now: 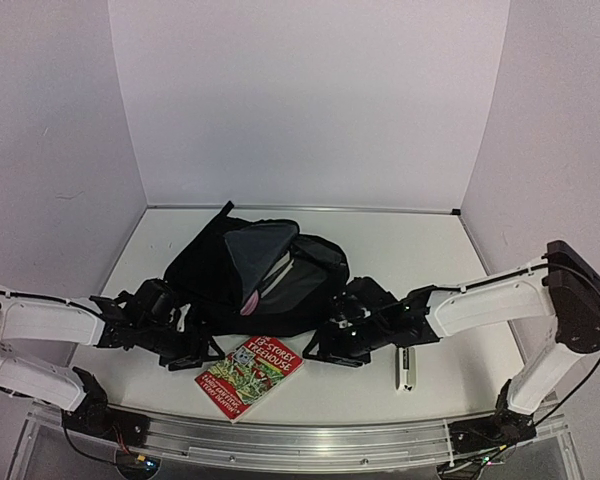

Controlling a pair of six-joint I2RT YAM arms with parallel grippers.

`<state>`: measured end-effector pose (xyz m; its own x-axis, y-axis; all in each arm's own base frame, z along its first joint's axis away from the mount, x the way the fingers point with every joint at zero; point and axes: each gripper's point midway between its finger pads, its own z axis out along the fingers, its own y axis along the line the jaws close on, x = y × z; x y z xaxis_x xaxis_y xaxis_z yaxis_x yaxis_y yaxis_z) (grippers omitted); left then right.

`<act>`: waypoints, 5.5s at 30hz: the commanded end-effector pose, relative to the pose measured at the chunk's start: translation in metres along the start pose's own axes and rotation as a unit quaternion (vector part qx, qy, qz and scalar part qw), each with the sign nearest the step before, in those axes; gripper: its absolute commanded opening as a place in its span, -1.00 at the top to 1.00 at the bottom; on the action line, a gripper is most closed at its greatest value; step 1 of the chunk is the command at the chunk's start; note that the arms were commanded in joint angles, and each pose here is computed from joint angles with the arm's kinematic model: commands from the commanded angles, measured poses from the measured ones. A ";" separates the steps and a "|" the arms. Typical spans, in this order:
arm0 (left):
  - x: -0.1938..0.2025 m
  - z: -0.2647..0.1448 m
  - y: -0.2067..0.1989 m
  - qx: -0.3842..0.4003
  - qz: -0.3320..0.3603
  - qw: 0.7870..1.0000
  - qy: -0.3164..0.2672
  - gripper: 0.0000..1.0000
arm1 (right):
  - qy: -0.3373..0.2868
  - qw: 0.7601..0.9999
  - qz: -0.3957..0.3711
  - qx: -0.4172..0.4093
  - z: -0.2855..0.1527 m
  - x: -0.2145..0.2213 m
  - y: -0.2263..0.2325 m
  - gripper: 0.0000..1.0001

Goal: Pack the student bag
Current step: Move the book to the center of the board, then pick up the book from the center of the board, then place the book in the student bag.

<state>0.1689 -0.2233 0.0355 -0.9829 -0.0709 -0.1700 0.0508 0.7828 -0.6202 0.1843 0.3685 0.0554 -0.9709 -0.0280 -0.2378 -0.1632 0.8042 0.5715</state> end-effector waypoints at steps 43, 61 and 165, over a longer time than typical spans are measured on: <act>0.018 0.027 -0.065 0.011 0.145 0.989 0.040 -0.01 | -0.006 0.981 0.076 -0.179 0.034 0.018 0.070 0.93; -0.050 -0.134 -0.170 0.127 0.182 0.958 -0.181 -0.99 | -0.159 0.968 -0.083 -0.176 -0.160 -0.041 0.122 1.00; -0.262 -0.051 -0.097 0.093 0.036 0.978 -0.182 -0.40 | -0.273 0.954 -0.001 -0.123 -0.151 -0.218 -0.025 1.00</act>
<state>0.3849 -0.2374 0.1532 -0.8794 -0.2375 -0.4127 0.1116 0.7398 -0.6635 0.3643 0.2599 0.1876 -0.7658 0.3192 -0.5582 -0.2224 0.6830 0.6957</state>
